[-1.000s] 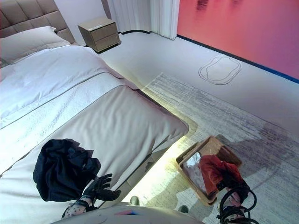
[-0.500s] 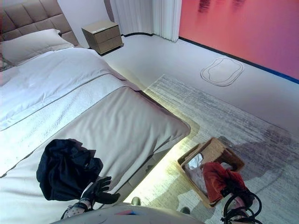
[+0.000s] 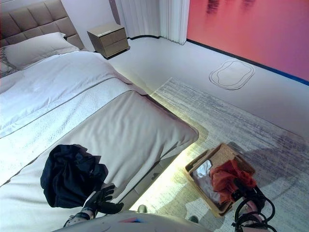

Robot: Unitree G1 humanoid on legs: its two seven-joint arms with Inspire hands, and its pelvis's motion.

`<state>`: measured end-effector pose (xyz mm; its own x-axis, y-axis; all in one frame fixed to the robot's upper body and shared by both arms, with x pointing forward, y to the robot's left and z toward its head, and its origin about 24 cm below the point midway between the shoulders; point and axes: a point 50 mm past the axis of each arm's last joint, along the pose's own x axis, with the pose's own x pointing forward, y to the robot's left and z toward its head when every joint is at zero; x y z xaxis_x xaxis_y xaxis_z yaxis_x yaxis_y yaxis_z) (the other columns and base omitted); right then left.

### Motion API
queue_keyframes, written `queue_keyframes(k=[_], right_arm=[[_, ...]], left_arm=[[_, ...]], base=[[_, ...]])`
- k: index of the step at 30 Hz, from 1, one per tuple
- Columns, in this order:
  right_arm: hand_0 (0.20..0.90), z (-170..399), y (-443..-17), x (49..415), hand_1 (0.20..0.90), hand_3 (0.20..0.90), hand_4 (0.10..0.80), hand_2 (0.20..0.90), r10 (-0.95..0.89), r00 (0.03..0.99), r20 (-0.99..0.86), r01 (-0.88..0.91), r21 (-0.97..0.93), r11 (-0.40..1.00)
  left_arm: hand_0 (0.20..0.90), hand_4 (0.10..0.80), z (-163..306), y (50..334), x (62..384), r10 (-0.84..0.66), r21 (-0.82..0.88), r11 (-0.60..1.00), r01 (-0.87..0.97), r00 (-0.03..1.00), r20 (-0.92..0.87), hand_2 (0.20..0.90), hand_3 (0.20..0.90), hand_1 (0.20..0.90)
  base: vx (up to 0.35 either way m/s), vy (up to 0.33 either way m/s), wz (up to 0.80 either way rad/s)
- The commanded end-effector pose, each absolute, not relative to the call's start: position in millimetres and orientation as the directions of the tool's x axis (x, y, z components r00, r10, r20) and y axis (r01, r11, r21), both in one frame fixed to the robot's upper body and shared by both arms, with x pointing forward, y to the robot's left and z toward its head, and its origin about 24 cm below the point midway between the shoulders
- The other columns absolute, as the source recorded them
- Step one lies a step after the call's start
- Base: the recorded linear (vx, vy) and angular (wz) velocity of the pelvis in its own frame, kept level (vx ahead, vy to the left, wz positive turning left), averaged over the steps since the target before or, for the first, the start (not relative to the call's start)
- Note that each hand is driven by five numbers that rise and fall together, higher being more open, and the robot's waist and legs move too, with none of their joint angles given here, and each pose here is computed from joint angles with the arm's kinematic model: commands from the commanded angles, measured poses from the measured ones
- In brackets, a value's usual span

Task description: Pick up the clothes from the bed and place them into the basket

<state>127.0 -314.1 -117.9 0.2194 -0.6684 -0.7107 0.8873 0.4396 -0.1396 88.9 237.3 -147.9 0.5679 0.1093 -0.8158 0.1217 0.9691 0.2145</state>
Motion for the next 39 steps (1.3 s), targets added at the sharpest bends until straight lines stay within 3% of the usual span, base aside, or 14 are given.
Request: queue_keyframes(k=[1, 14, 23, 28, 33, 39], right_arm=[[0.900, -84, -346, 160, 0.900, 0.900, 0.800, 0.900, -0.761, 0.315, -0.567, 0.904, -0.064, 0.422], [0.900, -114, -318, 133, 0.900, 0.900, 0.800, 0.900, -0.681, 0.277, -0.677, 0.865, -0.133, 0.484], [0.900, -137, -288, 113, 0.900, 0.900, 0.800, 0.900, -0.580, 0.274, -0.768, 0.740, -0.217, 0.637], [0.900, -143, -269, 118, 0.900, 0.900, 0.800, 0.900, -0.505, 0.384, -0.773, 0.426, -0.337, 0.840], [0.900, -138, -250, 144, 0.900, 0.900, 0.800, 0.900, -0.394, 0.540, -0.743, 0.060, -0.434, 0.899], [0.900, -136, -236, 154, 0.900, 0.900, 0.800, 0.900, -0.314, 0.606, -0.730, -0.077, -0.447, 0.891]], left_arm=[[0.900, 0.800, -139, 244, 113, 0.089, 0.244, 0.957, 0.158, 0.640, -0.763, 0.900, 0.900, 0.900], [0.900, 0.800, -140, 241, 113, 0.086, 0.238, 0.959, 0.154, 0.642, -0.762, 0.900, 0.900, 0.900], [0.900, 0.800, -140, 237, 118, 0.090, 0.229, 0.964, 0.133, 0.650, -0.754, 0.900, 0.900, 0.900], [0.900, 0.800, -141, 233, 121, 0.101, 0.219, 0.970, 0.101, 0.654, -0.750, 0.900, 0.900, 0.900], [0.900, 0.800, -141, 233, 123, 0.095, 0.205, 0.974, 0.092, 0.656, -0.748, 0.900, 0.900, 0.900], [0.900, 0.800, -141, 233, 120, 0.054, 0.205, 0.966, 0.158, 0.649, -0.759, 0.900, 0.900, 0.900]], base=[[0.000, 0.000, 0.00], [0.000, 0.000, 0.00], [-0.020, 0.000, 0.04], [-0.045, -0.015, 0.08], [-0.046, -0.018, 0.33], [-0.067, 0.034, 0.46]])
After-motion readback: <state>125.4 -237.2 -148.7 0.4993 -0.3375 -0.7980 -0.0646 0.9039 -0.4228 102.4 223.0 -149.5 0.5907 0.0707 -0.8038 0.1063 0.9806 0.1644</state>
